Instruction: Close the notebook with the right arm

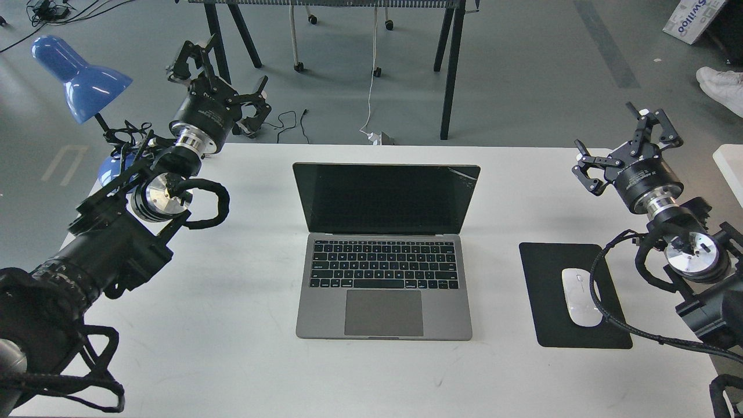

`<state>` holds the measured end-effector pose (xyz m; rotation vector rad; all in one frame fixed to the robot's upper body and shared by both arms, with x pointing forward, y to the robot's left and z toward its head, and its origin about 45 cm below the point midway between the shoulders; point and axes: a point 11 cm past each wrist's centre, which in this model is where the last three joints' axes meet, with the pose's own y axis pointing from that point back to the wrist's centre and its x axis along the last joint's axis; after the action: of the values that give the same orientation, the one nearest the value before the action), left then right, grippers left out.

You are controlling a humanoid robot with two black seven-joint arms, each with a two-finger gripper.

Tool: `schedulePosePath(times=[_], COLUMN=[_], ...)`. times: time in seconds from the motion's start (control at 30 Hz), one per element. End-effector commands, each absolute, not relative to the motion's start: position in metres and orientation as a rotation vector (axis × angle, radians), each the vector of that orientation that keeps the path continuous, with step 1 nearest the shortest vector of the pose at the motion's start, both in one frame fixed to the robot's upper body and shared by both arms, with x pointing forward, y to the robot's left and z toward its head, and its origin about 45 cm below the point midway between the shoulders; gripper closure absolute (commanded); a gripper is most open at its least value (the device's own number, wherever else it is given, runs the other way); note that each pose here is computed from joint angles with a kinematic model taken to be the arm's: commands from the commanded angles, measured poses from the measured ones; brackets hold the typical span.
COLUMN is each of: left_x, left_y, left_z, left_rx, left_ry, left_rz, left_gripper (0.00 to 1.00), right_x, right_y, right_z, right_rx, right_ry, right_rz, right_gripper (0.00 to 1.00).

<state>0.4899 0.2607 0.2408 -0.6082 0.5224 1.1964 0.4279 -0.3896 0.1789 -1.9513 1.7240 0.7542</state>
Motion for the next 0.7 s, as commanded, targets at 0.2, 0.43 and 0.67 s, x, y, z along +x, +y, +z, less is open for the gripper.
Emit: schedulePosePath(times=[0.2,0.43,0.67], left_x=[0.489,0.488,0.486], left_y=[0.261,0.261,0.258], left_z=[0.24,0.24,0.241], left_rx=[-0.613,-0.621,-0.633], left_ry=[0.525,0.525,0.524], left_rz=[1.19,1.176,1.141], left_gripper=[0.0,0.0,0.0], right_x=[0.43,0.465,0.487], right_y=[-0.385,-0.345,-0.282], right_z=[0.183,0.232,0.248], right_rx=[-1.978,-2.164,-2.414], right_ry=[1.716,1.633,1.61], right_rz=[0.744,0.632,0.571], right_gripper=[0.0,0.0,0.0])
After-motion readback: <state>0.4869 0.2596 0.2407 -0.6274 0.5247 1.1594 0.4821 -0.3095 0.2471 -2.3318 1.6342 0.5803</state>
